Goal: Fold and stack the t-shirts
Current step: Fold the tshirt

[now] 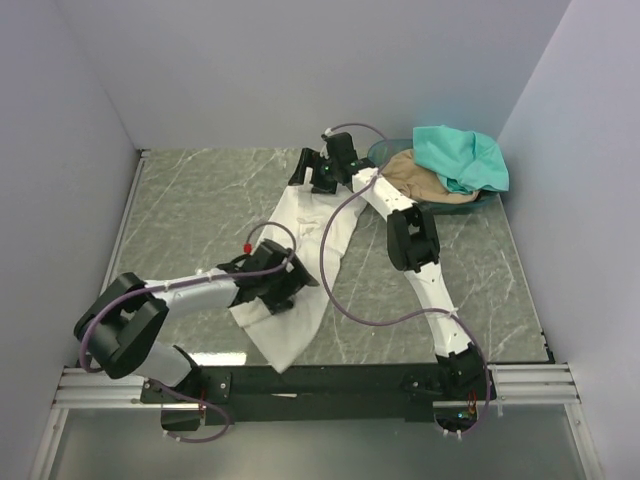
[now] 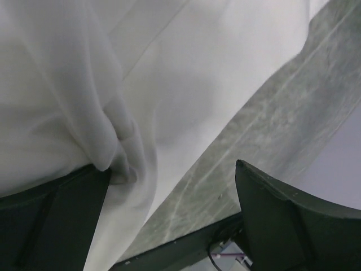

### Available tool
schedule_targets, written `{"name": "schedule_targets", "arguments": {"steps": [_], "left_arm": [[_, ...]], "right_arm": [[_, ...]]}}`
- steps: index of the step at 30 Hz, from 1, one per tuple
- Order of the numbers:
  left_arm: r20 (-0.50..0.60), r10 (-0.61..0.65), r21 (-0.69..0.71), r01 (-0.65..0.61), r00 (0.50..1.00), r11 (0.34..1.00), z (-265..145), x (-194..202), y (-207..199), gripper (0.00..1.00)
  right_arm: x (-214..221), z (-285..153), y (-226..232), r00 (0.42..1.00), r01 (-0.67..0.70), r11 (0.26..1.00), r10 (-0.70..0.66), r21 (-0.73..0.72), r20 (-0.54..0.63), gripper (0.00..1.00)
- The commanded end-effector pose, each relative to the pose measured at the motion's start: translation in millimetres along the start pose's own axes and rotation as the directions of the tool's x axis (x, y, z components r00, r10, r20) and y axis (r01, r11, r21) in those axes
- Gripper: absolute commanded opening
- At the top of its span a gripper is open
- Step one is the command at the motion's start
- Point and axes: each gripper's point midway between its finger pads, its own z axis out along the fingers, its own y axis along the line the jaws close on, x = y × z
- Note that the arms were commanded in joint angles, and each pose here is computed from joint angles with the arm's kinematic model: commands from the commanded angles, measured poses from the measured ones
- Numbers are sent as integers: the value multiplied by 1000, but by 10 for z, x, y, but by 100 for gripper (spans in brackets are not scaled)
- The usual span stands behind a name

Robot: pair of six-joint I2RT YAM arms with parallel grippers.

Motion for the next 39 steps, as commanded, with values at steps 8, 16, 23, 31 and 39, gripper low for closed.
{"name": "schedule_targets", "arguments": {"steps": [8, 16, 23, 31, 39], "left_arm": [[-46, 113, -77, -116, 993, 990, -65, 835, -239, 100], [72, 127, -23, -126, 989, 992, -570, 856, -284, 99], [268, 170, -111, -145, 948, 983, -922, 321, -51, 100], [244, 136, -67, -123, 960, 990, -803, -327, 84, 99], [136, 186, -48, -181, 973, 982, -651, -375, 224, 99]], "right_arm": [[-308, -136, 163, 993, 92, 996, -91, -10, 81, 98], [-681, -1131, 644, 963, 211, 974, -221, 77, 154, 99], [-35, -1618, 282, 979, 185, 942, -201, 279, 28, 99], [858, -1485, -162, 979, 200, 896, -166, 396, -119, 99], [901, -1095, -360, 973, 206, 873, -136, 441, -185, 99]]}}
